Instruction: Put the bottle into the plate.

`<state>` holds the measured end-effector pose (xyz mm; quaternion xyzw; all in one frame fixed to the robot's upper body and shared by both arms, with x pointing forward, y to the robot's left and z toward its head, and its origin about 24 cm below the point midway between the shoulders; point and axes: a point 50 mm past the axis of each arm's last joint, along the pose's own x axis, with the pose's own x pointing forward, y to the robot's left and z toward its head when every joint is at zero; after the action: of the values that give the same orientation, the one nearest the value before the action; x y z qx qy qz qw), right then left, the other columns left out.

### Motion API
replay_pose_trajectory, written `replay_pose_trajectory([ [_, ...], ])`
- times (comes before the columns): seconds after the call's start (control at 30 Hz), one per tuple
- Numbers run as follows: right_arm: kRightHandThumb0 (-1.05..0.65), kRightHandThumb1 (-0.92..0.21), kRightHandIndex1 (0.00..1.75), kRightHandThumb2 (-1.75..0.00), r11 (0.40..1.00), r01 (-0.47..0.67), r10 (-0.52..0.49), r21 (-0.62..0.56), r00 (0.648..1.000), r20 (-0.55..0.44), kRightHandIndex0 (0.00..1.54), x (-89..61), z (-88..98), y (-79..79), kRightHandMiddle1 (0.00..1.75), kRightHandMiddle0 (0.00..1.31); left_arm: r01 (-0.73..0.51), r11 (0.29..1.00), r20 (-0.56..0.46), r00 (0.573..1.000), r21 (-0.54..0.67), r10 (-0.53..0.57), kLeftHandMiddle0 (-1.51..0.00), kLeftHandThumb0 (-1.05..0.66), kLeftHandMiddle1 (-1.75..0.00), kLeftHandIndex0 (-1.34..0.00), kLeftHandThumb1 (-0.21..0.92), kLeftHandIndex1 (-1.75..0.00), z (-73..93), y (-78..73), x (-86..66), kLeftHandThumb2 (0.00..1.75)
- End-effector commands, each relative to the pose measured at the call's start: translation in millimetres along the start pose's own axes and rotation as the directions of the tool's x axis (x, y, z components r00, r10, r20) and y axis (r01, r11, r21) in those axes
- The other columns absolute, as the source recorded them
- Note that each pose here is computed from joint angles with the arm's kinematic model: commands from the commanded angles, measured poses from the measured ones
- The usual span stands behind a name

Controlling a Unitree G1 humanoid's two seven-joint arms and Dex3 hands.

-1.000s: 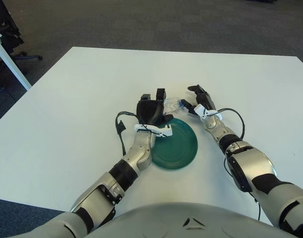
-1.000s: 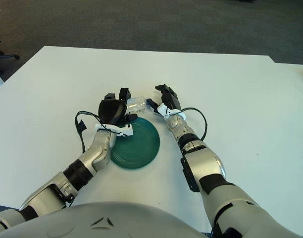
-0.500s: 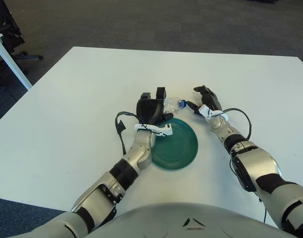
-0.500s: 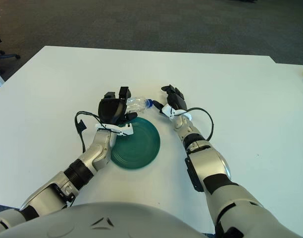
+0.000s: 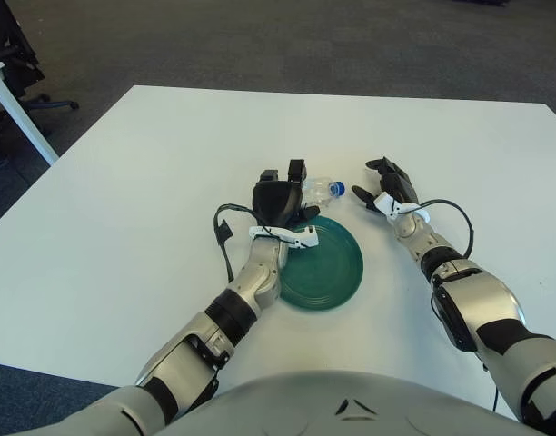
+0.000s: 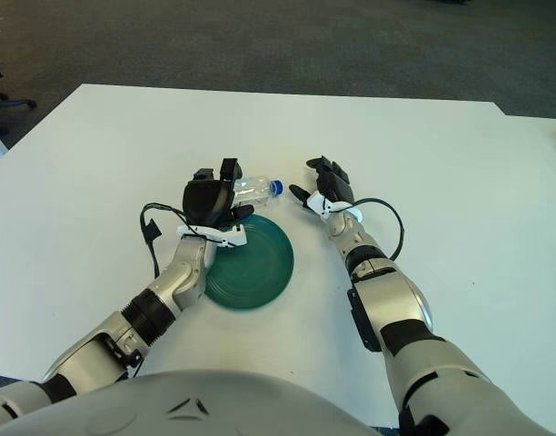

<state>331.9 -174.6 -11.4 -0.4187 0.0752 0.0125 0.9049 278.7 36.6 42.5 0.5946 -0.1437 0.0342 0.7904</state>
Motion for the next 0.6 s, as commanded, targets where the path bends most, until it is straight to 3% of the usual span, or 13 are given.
replay_pose_trajectory([
  [0.0, -0.80, -0.92, 0.09, -0.51, 0.994, -0.113, 0.107, -0.016, 0.976, -0.191, 0.63, -26.0, -42.1, 23.5, 0.90, 0.00, -0.019, 1.000, -0.002, 1.000, 0.009, 0.019, -0.95, -0.40, -1.75, -0.38, 0.63, -1.75, -3.0, 1.5, 5.3, 0.91],
  [0.57, -0.78, -0.92, 0.08, -0.48, 0.989, -0.140, 0.124, -0.039, 0.955, -0.271, 0.62, -33.0, -55.8, 25.5, 0.90, 0.00, -0.057, 0.998, 0.000, 0.998, 0.004, 0.057, -0.92, -0.40, -1.75, -0.38, 0.63, -1.75, -5.6, 2.3, 7.9, 0.92],
])
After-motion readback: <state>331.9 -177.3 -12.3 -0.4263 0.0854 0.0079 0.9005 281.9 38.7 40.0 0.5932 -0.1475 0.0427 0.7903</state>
